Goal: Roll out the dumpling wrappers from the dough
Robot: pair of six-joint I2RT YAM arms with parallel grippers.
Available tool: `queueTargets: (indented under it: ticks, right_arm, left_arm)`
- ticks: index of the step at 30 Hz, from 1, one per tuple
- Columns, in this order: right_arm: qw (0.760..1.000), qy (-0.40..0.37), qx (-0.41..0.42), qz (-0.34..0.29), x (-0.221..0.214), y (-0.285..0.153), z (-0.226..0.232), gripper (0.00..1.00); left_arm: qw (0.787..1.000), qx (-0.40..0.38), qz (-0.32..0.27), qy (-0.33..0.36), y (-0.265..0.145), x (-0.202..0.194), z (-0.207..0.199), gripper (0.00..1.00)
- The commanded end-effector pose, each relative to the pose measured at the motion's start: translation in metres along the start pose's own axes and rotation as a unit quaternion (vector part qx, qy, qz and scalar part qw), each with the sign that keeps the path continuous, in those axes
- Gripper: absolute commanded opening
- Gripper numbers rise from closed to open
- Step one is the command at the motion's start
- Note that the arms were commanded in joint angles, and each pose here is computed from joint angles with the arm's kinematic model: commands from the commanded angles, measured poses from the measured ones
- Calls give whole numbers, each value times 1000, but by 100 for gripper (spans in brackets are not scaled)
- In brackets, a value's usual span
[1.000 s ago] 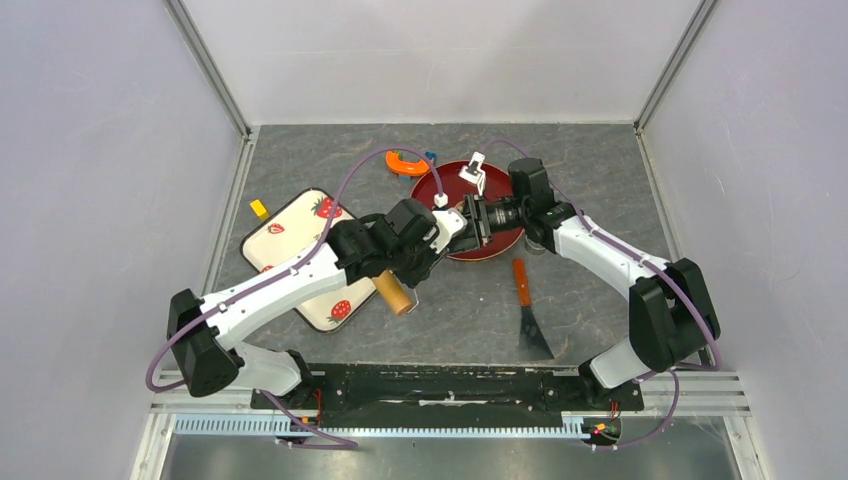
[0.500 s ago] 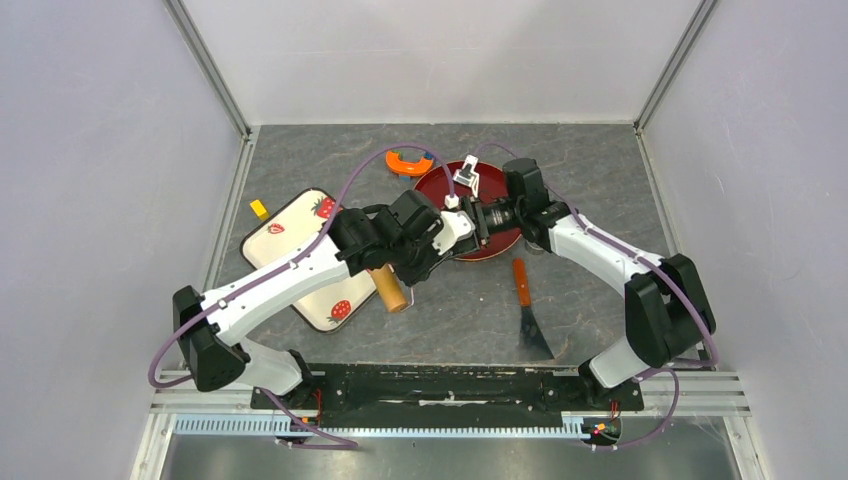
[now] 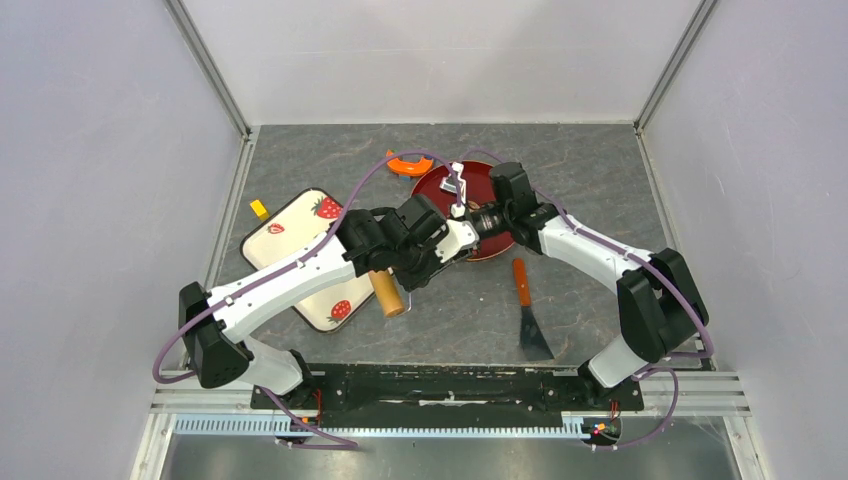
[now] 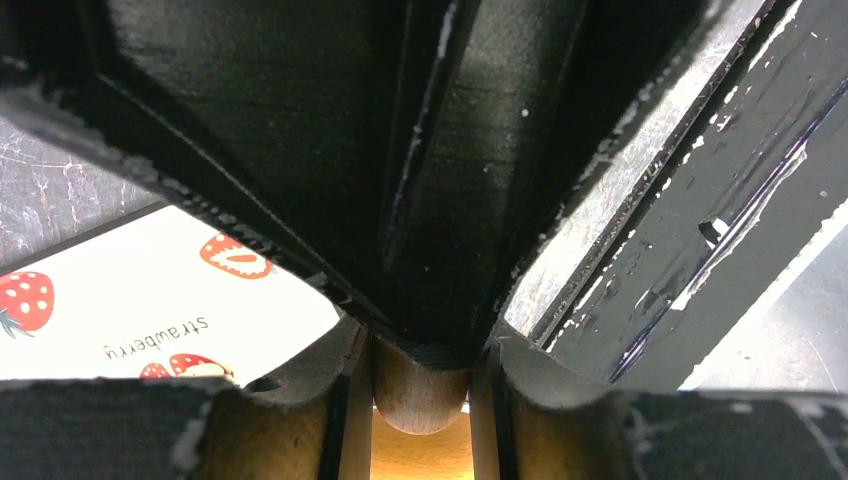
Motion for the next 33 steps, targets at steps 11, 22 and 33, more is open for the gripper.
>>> queueTargets:
  ticks: [11,22,33]
  right_arm:
    - [998,-39,56,17,-2,11,26,28]
    - [995,-50,78,33,-9,19,36,0]
    - [999,-22,36,14,-19,23,13,0]
  left_arm:
    - [999,-2,-19,42,-14,8,0,2]
    - [999,24,-3,48,-20,-6,7,3]
    - [993,25,-95,-59,-27,4,3,78]
Point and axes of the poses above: each gripper's point midway between its finger pads, its own y axis out along the fingers, its own z axis along the line the jaws close on, x = y × z, the point moved 5 cm from there along -y, back along the fingers, and after that the axes turned 8 degrees about -y, right-handed, at the moved point
